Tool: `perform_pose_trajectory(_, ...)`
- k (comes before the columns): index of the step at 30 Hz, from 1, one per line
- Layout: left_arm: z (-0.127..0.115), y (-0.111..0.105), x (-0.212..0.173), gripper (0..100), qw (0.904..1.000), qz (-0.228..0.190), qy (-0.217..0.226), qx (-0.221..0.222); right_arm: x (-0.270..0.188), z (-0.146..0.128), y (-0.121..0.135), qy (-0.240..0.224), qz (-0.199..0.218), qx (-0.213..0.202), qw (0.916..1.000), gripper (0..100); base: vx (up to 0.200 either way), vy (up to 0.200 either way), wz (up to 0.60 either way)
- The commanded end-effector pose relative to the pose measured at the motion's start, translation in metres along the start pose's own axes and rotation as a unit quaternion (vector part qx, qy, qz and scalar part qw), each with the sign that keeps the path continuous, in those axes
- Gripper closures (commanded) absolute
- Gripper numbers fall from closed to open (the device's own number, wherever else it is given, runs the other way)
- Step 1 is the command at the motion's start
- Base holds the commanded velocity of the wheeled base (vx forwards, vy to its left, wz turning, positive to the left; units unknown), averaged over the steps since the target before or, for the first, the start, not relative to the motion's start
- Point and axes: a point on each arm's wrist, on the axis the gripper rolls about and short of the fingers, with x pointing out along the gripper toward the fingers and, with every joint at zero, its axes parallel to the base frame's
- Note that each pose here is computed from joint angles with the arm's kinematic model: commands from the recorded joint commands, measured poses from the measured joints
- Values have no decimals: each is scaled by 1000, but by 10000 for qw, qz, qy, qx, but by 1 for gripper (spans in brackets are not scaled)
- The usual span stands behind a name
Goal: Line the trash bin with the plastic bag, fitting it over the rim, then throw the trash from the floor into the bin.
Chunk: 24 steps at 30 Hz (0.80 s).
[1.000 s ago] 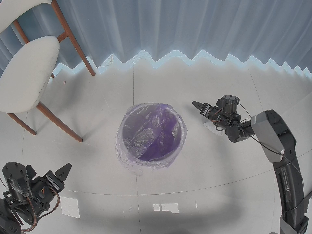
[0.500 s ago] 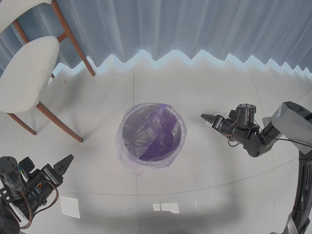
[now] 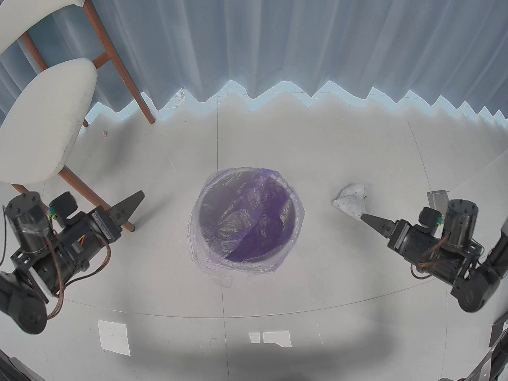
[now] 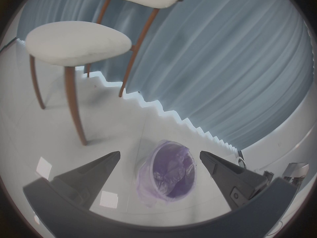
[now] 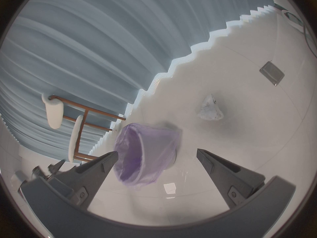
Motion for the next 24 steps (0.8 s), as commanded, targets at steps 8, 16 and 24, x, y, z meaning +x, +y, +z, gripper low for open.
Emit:
perform_pose_trajectory(8,-15,17,122,0,9953,-880,184,366,-79,-27,10,-231,387,-119,9989,0,0,0,0)
perform_pose_trajectory(16,-11,20,156,0,9911,-870,569,829,-82,-31,8,-157,322,-72,9993,0,0,0,0)
perform_pose_trajectory(24,-23,34,189,0,9892,-773,702,1029,-82,-31,8,-130,319,-70,9994,0,0,0,0)
